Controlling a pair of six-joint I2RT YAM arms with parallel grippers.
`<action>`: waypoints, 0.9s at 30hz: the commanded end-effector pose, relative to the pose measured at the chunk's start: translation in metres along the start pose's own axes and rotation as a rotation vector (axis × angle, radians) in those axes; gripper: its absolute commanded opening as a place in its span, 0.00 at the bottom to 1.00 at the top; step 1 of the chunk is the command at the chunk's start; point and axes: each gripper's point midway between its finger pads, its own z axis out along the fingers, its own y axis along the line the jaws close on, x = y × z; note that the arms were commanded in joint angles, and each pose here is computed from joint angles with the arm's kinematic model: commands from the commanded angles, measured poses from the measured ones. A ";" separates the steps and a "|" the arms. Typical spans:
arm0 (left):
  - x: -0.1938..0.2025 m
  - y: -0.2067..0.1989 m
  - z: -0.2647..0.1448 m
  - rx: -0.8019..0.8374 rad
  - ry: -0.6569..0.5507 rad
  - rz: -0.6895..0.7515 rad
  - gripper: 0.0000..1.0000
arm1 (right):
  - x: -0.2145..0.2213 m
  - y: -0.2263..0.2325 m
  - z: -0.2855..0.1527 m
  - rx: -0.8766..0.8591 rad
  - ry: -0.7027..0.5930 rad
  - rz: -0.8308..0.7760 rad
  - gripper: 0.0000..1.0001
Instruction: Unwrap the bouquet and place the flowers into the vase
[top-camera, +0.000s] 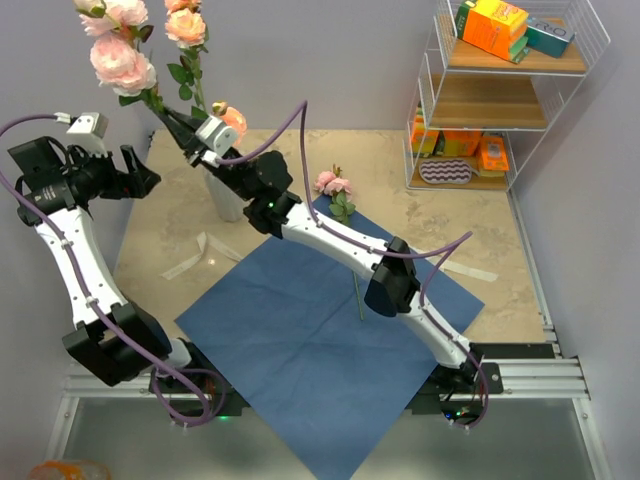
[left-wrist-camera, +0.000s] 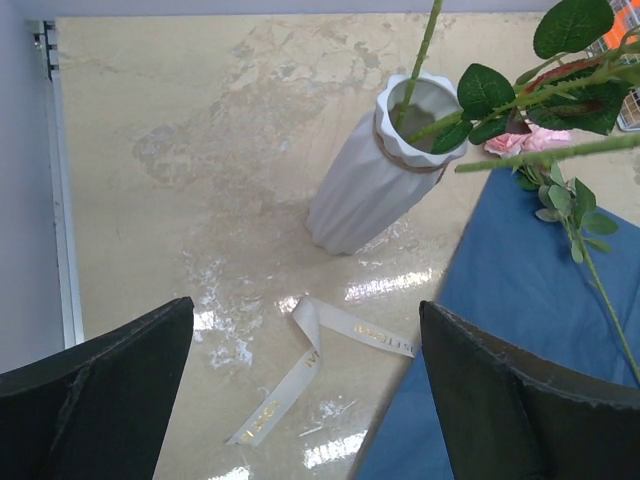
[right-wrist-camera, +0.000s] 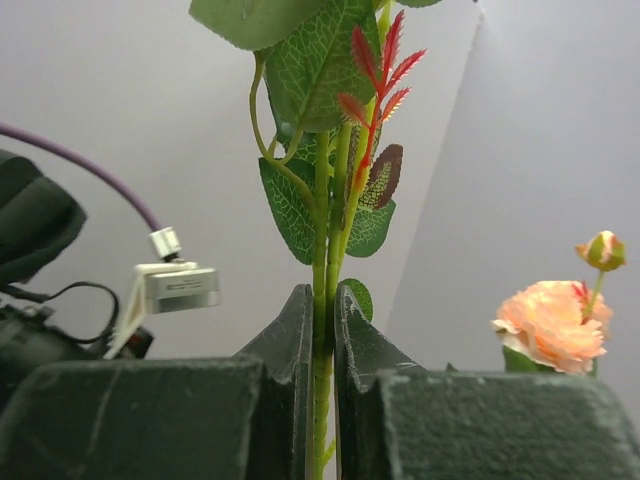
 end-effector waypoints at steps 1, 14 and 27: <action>-0.009 -0.003 -0.002 0.046 -0.018 0.016 0.99 | -0.057 -0.046 0.008 0.134 -0.178 -0.066 0.00; -0.009 -0.002 -0.002 0.069 -0.015 0.026 0.99 | -0.004 -0.048 -0.008 0.152 -0.098 -0.029 0.00; -0.009 0.040 -0.025 0.022 -0.052 -0.063 0.99 | 0.063 -0.038 -0.029 0.183 0.048 0.014 0.00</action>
